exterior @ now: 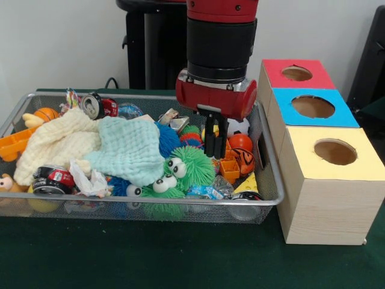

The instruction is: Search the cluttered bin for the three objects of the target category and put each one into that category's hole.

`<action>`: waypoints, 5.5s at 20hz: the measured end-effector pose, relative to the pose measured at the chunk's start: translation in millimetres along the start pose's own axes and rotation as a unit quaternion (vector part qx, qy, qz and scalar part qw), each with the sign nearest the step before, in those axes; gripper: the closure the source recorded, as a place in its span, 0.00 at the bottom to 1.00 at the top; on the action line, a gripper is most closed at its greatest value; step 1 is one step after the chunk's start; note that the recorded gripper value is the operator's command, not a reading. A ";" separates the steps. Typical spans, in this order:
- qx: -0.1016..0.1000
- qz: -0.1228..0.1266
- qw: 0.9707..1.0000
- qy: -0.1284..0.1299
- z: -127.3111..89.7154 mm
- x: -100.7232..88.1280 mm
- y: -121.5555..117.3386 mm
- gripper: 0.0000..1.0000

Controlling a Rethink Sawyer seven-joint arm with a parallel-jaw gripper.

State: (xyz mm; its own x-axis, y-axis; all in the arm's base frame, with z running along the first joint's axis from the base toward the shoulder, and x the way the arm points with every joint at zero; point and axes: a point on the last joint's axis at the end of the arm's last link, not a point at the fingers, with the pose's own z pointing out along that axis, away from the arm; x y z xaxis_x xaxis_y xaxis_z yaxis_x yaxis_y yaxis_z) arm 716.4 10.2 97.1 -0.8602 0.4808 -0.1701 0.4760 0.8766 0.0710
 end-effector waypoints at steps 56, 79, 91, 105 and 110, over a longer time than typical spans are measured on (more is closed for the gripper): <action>0.016 -0.022 0.999 -0.041 38.2 30.5 7.9 1.00; 0.018 -0.015 0.999 -0.040 39.5 26.3 -1.2 1.00; 0.018 -0.015 0.999 -0.039 40.3 26.8 -1.4 0.00; 0.019 -0.015 0.999 -0.038 41.9 27.8 -1.8 0.00; 0.019 -0.015 0.999 -0.038 41.9 27.8 -1.8 0.00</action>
State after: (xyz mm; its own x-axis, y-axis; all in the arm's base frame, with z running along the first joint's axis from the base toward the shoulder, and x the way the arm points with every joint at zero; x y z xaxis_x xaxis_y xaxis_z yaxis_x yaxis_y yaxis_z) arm 699.3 21.1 51.1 -0.8588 0.4497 -0.2455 0.4574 0.8888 0.0280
